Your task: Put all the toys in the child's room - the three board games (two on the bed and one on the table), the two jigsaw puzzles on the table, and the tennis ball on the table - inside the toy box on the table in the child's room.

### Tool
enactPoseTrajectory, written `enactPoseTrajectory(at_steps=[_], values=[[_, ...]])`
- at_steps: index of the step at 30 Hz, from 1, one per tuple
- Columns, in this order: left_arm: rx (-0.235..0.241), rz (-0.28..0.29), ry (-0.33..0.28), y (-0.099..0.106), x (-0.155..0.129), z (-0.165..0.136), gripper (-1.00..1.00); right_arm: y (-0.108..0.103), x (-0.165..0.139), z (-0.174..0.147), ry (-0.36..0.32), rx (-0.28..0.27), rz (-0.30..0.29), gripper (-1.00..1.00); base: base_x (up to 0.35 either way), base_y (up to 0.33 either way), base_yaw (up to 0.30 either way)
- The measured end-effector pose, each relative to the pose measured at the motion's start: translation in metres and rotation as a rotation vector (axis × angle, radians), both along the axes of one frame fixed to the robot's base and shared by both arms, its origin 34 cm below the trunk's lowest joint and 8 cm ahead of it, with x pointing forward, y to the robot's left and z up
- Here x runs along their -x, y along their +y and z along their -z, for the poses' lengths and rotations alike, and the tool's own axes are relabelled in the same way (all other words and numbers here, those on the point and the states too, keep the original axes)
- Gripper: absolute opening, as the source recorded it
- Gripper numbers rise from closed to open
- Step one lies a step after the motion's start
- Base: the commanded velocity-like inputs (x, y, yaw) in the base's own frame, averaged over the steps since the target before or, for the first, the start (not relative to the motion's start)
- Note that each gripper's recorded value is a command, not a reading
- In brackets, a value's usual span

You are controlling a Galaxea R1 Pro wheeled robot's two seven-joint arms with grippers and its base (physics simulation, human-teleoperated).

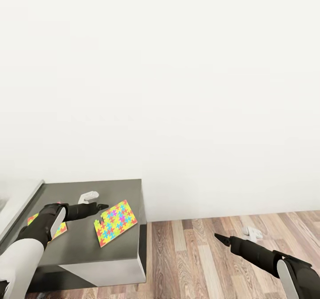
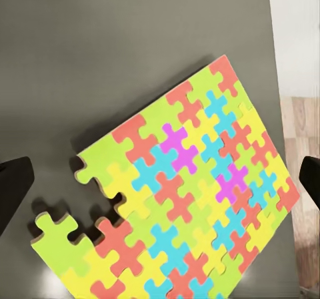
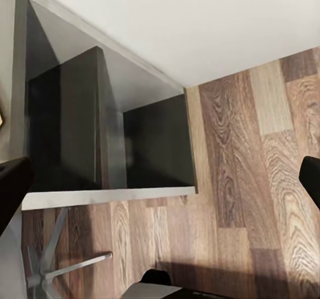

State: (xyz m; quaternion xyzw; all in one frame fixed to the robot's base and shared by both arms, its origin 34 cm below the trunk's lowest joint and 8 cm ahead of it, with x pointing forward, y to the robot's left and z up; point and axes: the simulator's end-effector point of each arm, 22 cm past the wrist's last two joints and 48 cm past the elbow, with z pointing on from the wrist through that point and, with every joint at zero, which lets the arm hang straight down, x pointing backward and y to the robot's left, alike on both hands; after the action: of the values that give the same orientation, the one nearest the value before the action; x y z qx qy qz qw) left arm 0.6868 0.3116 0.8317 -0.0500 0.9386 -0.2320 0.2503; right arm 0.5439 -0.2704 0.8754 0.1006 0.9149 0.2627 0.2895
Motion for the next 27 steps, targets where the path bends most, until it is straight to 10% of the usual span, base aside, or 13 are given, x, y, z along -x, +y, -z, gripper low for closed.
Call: enactPoseTrajectory(at_steps=[27], values=[[0.021,0.020,0.009,-0.005,0.004,0.020,1.00,0.001,0.006,0.019,0.043,-0.002,-0.001,1.00,0.000,0.000,0.000]])
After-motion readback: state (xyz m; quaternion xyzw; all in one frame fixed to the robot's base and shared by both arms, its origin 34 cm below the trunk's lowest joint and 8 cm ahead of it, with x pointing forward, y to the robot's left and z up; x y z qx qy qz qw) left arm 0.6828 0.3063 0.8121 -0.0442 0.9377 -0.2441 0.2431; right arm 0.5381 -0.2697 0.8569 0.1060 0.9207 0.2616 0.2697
